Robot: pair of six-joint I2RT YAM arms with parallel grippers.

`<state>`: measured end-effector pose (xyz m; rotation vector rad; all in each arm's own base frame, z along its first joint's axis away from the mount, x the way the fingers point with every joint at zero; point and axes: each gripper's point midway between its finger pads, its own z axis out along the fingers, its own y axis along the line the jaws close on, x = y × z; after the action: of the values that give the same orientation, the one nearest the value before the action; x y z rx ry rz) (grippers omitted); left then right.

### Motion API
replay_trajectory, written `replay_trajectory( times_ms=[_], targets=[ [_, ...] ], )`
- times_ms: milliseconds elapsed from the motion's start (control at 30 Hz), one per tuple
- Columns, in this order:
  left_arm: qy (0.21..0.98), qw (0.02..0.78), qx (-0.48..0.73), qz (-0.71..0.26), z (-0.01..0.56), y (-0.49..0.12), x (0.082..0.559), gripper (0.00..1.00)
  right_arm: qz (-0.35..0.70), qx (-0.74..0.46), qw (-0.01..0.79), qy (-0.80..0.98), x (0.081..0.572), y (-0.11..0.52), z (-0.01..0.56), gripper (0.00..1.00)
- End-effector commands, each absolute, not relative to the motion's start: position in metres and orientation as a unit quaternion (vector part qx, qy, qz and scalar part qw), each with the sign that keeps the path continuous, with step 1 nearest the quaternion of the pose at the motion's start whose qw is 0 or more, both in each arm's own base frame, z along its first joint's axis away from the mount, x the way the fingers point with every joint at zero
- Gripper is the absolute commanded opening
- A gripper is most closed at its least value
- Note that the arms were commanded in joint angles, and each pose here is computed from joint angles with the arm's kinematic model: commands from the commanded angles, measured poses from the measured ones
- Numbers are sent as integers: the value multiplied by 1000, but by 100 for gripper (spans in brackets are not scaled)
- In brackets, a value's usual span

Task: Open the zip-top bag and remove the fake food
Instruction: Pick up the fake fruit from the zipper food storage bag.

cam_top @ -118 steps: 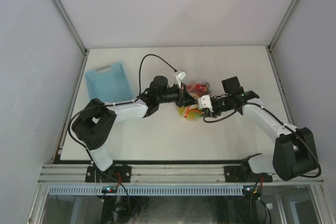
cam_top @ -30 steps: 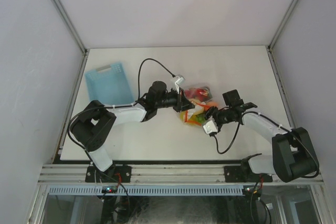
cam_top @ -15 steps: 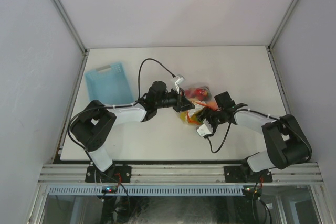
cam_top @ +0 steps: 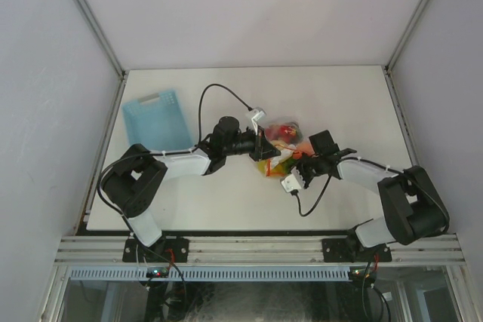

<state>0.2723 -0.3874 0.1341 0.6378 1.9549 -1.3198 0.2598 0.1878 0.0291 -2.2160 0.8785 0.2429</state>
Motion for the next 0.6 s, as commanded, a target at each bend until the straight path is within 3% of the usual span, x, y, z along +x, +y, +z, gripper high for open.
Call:
replay_trajectory(
  times_ms=[0,567],
  targets=[
    [736,355,253,-518,147,-392,273,0,111,-826,405,377,260,189,63,2],
    [744,363,237,-508,146,-388,279,0,210,-730,505,409,207,192,155,0]
  ],
)
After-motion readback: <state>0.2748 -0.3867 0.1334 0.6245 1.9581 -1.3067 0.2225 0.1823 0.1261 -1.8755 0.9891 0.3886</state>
